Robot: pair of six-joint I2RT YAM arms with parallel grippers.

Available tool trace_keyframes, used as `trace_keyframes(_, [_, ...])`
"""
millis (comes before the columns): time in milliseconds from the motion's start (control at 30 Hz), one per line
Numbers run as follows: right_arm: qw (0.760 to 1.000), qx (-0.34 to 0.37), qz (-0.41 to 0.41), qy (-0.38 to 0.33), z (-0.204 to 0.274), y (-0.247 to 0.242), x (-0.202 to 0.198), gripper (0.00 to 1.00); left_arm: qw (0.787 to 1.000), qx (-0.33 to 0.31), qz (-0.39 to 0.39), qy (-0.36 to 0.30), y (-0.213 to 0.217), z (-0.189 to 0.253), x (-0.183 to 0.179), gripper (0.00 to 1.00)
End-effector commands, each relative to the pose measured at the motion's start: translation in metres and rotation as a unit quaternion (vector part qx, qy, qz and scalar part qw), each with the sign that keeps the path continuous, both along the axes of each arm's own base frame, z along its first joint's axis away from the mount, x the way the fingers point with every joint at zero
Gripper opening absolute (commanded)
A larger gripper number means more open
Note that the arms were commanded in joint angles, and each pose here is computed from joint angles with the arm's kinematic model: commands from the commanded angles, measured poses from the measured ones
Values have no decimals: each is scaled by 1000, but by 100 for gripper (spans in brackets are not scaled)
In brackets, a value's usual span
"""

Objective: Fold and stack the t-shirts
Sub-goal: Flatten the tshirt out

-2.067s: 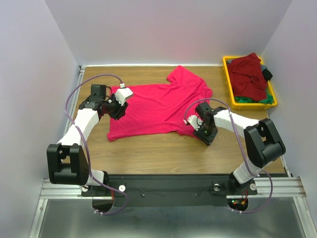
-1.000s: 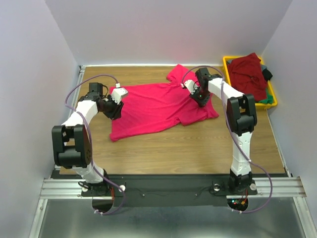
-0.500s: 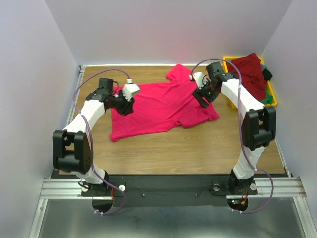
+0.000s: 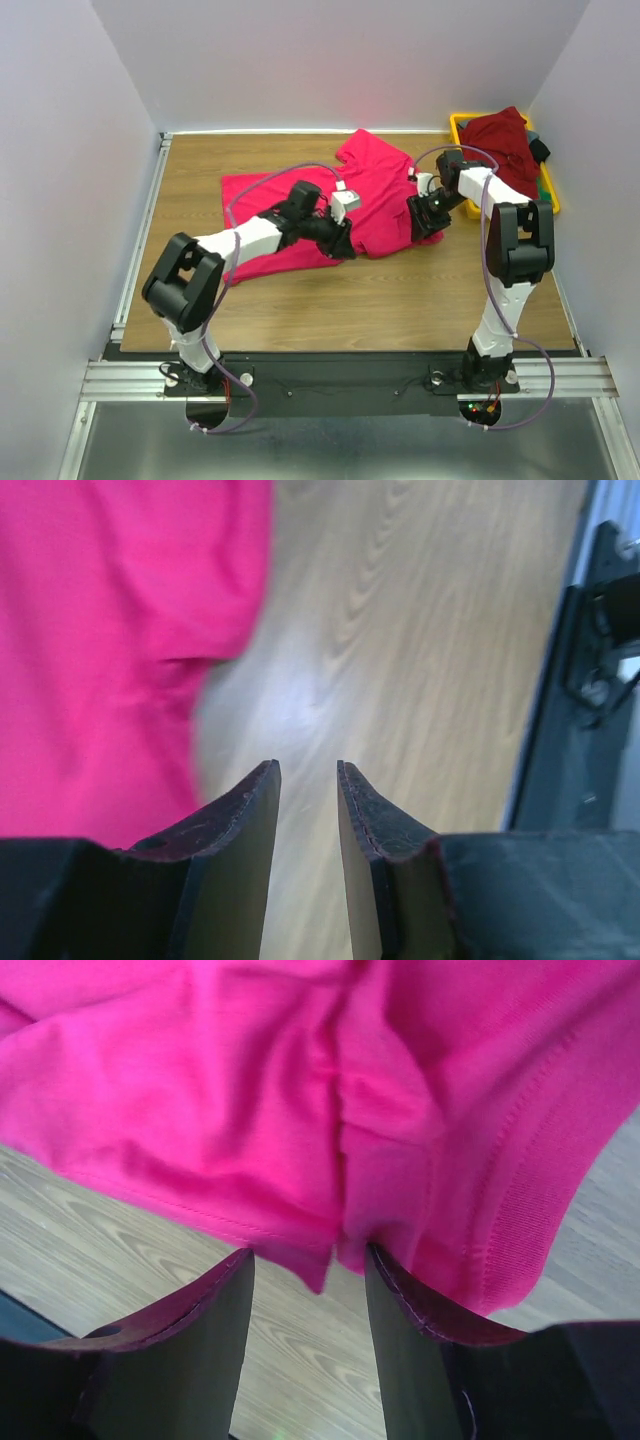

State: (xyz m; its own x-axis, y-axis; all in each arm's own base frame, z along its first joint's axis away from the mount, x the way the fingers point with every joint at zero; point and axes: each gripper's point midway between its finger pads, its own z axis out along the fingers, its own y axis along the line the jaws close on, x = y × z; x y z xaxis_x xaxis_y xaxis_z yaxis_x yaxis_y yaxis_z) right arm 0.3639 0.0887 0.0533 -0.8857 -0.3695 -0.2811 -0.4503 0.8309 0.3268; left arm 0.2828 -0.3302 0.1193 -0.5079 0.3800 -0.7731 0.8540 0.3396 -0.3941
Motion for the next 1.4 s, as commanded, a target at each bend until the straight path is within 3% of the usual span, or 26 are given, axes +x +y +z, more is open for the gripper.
trace_keyframes(0, [998,44,-35,5,6,3,8,54,996,-61,35,56,-38,3,-4,42])
trace_keyframes(333, [995,83,-42,19,4,8,9,56,991,-62,54,108,-72,-37,3,48])
trace_keyframes(767, [994,102,-43,15,26,14,1,42,988,-62,71,126,-80,-51,14,47])
trace_keyframes(933, [995,85,-47,13,25,8,0,36,986,-61,80,132,-76,-52,17,44])
trace_keyframes(1033, [996,74,-50,8,29,5,-1,44,986,-61,82,132,-75,-53,19,43])
trace_keyframes(1200, [997,59,-55,-5,36,0,1,46,986,-61,82,134,-76,-54,21,41])
trace_keyframes(1367, [997,60,-52,-8,39,0,2,38,986,-63,79,136,-79,-54,21,35])
